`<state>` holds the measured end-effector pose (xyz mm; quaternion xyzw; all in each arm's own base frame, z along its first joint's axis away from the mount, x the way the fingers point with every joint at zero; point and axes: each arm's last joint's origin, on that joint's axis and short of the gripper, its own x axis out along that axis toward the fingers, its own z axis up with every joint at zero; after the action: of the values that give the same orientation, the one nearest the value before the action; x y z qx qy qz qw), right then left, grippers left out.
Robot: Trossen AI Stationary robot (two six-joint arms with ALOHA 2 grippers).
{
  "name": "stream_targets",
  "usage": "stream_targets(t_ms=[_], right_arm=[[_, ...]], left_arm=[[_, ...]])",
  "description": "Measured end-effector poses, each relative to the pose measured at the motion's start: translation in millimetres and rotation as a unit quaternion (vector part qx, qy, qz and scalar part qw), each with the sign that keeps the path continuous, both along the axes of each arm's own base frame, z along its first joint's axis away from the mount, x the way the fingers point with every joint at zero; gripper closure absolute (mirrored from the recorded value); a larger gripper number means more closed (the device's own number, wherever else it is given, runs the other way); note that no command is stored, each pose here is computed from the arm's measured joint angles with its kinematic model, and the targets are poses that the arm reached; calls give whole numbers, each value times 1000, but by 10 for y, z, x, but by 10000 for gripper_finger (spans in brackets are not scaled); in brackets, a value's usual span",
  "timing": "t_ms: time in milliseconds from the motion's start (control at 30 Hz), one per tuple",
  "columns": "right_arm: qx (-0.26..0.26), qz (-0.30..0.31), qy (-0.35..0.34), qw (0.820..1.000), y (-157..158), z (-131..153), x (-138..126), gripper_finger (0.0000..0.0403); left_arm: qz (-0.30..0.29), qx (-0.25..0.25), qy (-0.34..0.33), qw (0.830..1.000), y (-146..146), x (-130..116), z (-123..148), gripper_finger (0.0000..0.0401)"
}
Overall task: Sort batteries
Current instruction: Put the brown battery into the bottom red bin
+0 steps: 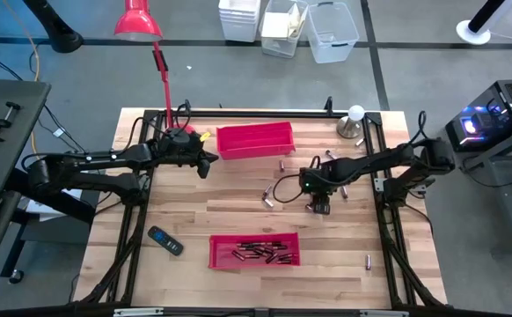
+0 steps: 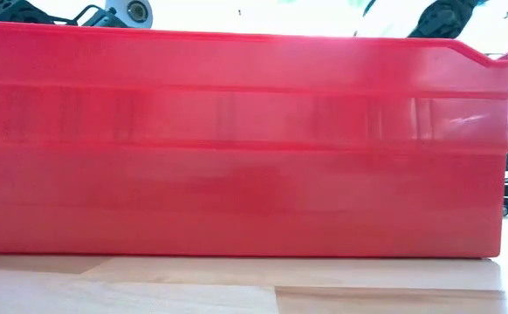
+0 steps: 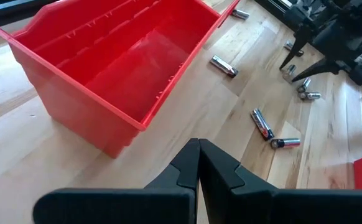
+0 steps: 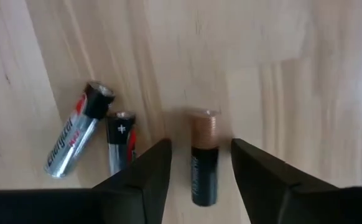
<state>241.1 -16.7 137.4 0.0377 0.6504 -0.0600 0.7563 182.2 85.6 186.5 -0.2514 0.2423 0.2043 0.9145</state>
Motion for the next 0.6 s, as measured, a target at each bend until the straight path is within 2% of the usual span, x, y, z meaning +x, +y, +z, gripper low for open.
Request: stream_targets(t_ms=[167, 233, 300, 333, 400, 500, 600], right_arm=[[2, -35, -2, 999, 4, -110, -58, 266], [-2, -50, -2, 999, 0, -87, -42, 304], [-6, -58, 1, 998, -7, -5, -9, 360], [-6, -59, 3, 998, -8, 50, 11, 371], [-9, -68, -7, 998, -16, 234, 69, 371], [-5, -63, -95, 993, 18, 715, 275, 371], [36, -35, -172, 984, 137, 1143, 432, 371]], left_arm=[[1, 0, 0, 1000, 0, 0, 0, 401], [1, 0, 0, 1000, 0, 0, -1, 401], [0, 0, 0, 1000, 0, 0, 0, 401], [-1, 2, 1, 1000, 0, 0, 0, 401], [-4, 6, 2, 1000, 0, 0, 0, 401], [-6, 10, 3, 1000, 0, 0, 0, 401], [-6, 10, 3, 1000, 0, 0, 0, 401]])
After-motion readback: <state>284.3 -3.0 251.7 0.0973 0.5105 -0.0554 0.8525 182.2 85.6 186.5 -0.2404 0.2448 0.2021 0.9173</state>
